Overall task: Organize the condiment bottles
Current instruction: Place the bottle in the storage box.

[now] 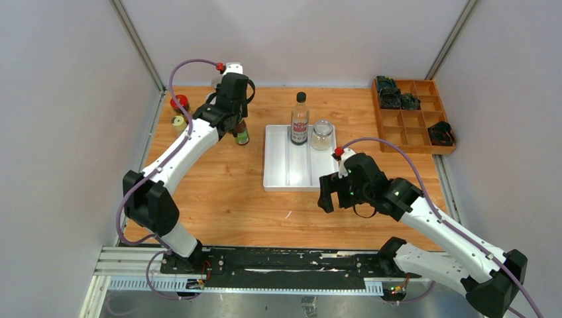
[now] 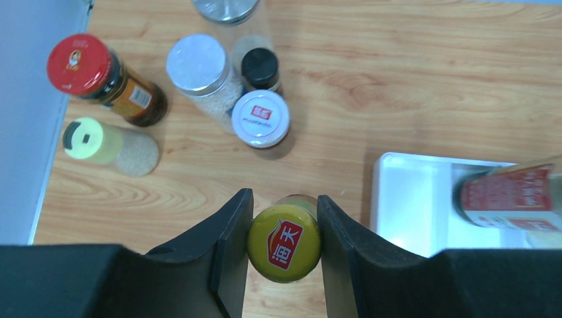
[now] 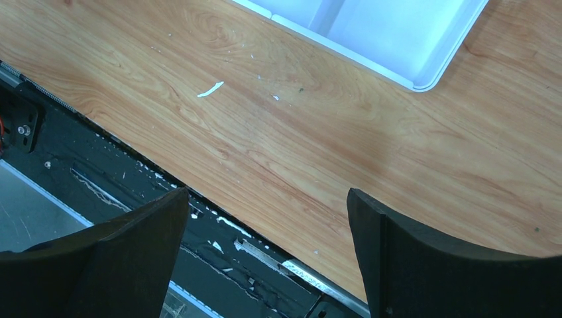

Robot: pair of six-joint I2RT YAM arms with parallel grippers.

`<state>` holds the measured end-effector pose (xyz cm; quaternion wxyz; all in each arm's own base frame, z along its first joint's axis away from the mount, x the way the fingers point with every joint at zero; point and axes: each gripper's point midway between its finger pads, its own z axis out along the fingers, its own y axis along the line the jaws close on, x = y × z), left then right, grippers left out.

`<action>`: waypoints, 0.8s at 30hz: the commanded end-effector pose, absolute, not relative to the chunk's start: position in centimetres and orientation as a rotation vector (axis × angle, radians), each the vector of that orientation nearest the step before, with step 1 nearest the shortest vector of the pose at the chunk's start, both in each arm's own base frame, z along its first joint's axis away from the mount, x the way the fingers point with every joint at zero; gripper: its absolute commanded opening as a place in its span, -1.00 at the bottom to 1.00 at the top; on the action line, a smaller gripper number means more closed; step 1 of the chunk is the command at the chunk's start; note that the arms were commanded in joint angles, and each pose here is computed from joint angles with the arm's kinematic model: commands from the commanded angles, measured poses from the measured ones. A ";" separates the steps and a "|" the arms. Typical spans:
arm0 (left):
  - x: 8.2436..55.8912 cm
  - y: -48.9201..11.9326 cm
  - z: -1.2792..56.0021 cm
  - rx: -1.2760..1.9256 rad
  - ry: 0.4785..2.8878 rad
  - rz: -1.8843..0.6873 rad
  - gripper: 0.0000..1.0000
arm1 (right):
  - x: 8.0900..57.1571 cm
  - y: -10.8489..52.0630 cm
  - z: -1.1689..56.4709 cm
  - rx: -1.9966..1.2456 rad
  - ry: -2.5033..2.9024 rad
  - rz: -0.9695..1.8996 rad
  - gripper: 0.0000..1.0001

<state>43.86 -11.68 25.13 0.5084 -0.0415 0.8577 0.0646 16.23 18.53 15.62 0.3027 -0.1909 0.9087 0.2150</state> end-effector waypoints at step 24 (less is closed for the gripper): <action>48.1 -26.1 28.9 0.157 1.893 -0.136 -0.56 | 16.6 16.5 15.6 -0.457 2.395 0.438 0.89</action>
